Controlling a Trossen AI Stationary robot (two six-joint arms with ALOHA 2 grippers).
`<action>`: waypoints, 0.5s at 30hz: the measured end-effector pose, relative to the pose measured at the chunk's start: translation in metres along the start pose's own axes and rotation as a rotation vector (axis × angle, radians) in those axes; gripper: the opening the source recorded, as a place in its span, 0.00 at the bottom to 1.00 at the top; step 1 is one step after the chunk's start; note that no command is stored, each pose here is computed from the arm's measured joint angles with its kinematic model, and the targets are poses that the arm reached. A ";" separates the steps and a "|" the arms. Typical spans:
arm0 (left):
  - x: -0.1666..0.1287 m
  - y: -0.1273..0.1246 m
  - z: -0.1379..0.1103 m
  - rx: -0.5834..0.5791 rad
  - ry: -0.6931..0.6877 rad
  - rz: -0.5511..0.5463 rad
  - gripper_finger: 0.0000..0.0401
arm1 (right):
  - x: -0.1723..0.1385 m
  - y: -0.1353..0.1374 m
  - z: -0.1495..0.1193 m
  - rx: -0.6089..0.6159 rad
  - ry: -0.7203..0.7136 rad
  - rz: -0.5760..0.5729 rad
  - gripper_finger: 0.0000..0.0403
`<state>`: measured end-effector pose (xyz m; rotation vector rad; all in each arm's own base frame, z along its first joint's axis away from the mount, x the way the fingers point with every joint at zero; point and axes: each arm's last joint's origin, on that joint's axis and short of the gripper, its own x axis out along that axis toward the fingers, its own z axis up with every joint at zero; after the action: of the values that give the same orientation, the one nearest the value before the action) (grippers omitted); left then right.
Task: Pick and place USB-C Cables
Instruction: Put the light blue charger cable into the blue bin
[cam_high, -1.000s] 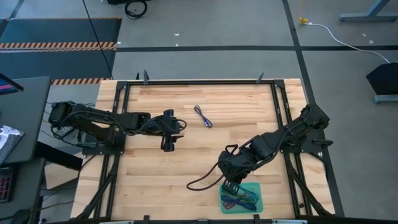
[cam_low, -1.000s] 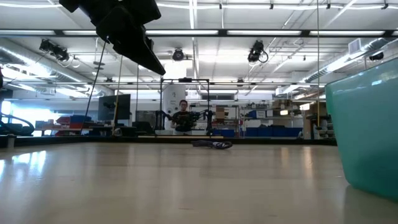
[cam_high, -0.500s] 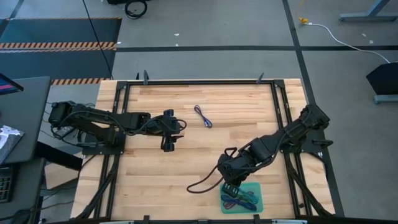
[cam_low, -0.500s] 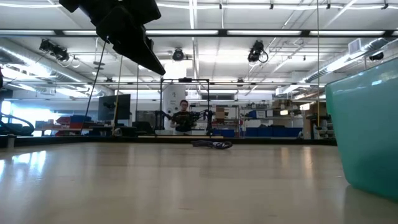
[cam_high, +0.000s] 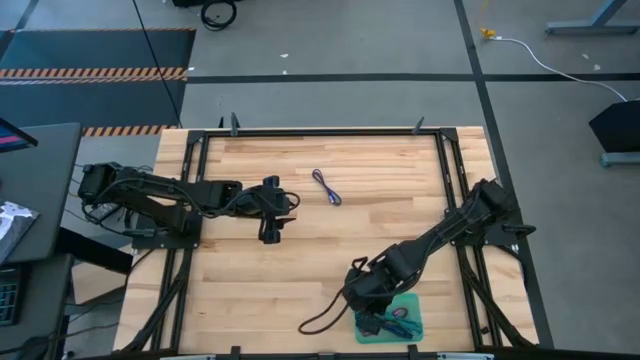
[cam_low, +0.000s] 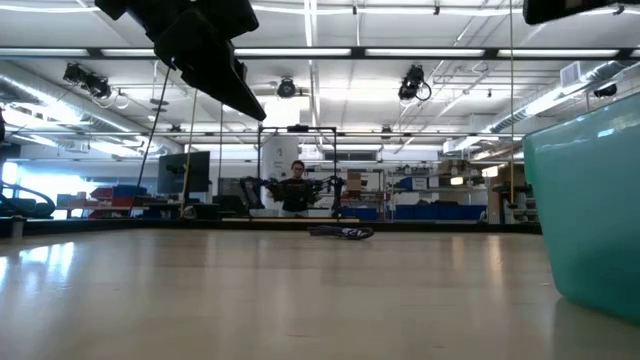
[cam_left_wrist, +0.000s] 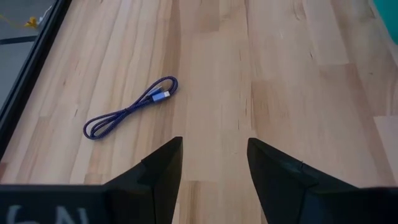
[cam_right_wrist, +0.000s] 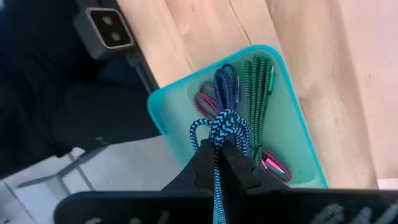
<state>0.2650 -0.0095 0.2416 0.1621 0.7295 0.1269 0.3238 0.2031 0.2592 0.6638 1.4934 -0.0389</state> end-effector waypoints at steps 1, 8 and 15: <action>0.000 0.000 0.000 0.000 -0.001 0.000 0.47 | 0.004 0.000 0.001 -0.006 0.006 -0.009 0.02; 0.000 0.000 0.000 0.000 0.000 0.000 0.47 | 0.027 -0.001 0.007 -0.027 0.049 -0.044 0.04; 0.000 0.000 0.000 -0.001 0.000 0.000 0.47 | 0.037 -0.003 0.011 -0.038 0.032 -0.077 0.09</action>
<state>0.2650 -0.0095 0.2416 0.1615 0.7294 0.1270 0.3368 0.2100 0.2233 0.5785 1.5462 -0.0589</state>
